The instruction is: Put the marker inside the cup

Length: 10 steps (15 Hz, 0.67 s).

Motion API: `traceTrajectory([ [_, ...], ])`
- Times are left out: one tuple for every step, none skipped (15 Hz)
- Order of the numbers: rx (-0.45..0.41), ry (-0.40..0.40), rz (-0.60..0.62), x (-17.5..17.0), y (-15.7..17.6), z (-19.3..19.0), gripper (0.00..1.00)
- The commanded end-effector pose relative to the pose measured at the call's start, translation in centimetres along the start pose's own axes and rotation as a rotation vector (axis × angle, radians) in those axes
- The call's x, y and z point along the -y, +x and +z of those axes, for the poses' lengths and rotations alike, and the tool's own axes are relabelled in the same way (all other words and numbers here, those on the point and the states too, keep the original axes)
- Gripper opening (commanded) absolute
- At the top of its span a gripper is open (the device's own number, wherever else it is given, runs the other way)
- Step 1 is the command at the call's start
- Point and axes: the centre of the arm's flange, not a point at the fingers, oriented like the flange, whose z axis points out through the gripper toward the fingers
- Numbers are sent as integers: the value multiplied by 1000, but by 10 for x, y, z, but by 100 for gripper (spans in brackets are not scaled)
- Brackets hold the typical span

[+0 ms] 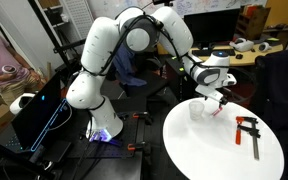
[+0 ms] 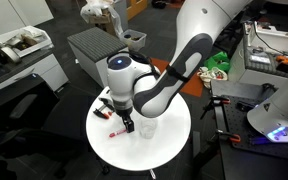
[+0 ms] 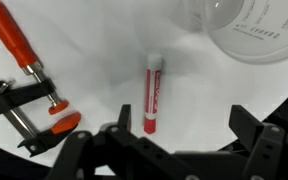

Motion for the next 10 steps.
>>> traceTrajectory([
  [-7, 30, -26, -17, 20, 21, 100],
  [-6, 32, -32, -18, 22, 26, 100],
  [-6, 34, -32, -18, 24, 31, 100],
  [-6, 41, -32, -18, 26, 35, 100],
  [-6, 44, -31, -19, 29, 40, 100],
  [-5, 48, -30, -19, 31, 44, 100],
  [-5, 52, -30, -20, 33, 48, 100],
  [-3, 55, -28, -20, 34, 51, 100],
  [0, 57, -23, -22, 36, 55, 100],
  [5, 59, -20, -23, 37, 58, 100],
])
